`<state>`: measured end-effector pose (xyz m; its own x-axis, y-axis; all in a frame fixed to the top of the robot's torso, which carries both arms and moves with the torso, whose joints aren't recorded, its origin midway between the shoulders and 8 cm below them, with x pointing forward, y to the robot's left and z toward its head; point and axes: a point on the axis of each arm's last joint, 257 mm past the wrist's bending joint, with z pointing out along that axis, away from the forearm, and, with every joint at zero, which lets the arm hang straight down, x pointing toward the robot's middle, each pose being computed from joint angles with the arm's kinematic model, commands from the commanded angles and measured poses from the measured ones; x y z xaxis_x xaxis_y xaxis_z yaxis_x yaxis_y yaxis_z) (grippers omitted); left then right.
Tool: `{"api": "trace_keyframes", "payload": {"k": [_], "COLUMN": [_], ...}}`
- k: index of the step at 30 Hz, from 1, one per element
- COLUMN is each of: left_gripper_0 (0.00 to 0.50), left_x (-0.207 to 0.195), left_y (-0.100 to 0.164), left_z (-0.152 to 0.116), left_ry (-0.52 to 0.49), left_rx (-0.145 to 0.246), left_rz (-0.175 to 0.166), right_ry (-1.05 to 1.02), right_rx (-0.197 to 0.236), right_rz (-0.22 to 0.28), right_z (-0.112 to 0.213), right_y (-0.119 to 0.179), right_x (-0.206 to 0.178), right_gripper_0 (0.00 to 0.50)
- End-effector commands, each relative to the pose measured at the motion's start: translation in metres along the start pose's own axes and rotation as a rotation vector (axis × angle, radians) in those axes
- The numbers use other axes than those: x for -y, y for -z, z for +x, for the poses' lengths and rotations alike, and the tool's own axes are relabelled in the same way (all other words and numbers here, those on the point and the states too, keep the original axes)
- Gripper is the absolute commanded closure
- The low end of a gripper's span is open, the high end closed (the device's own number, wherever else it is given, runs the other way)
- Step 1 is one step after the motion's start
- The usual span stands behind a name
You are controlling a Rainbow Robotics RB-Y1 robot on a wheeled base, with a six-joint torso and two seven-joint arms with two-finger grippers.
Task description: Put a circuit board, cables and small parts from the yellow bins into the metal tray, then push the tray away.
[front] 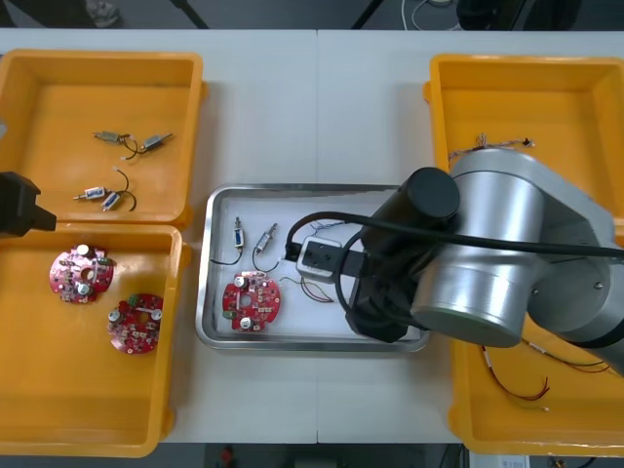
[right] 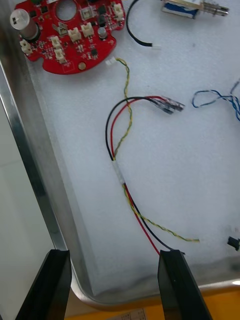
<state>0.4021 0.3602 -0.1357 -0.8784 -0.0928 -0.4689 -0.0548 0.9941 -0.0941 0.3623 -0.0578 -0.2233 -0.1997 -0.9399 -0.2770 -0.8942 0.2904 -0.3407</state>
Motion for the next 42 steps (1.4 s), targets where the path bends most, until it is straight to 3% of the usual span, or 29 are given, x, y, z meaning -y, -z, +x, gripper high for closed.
{"api": "trace_keyframes", "payload": {"k": [1,6,12,19,27,42], "left_gripper_0": [0.0,0.0,0.0,0.0,0.0,0.0], "left_x": [-0.021,-0.026,-0.031,-0.032,-0.037,-0.037], "left_y": [0.015,0.01,0.007,0.009,0.011,0.01], "left_z": [0.011,0.032,0.044,0.048,0.05,0.05], "left_ry": [-0.133,-0.148,-0.143,-0.153,-0.159,-0.16], "left_rx": [0.014,-0.017,-0.043,-0.04,-0.036,-0.038], "left_rz": [-0.056,-0.071,-0.076,-0.08,-0.093,-0.097], "right_ry": [0.09,0.135,0.187,0.224,0.277,0.292], "right_rx": [0.038,0.042,0.017,-0.004,-0.027,-0.029], "right_rz": [-0.001,0.004,0.002,-0.01,0.011,0.064], "right_z": [-0.03,-0.038,-0.039,-0.043,-0.044,-0.042], "right_y": [-0.01,-0.027,-0.043,-0.056,-0.072,-0.089], "right_x": [-0.014,-0.03,-0.051,-0.071,-0.086,-0.073], "right_gripper_0": [0.0,0.0,0.0,0.0,0.0,0.0]}}
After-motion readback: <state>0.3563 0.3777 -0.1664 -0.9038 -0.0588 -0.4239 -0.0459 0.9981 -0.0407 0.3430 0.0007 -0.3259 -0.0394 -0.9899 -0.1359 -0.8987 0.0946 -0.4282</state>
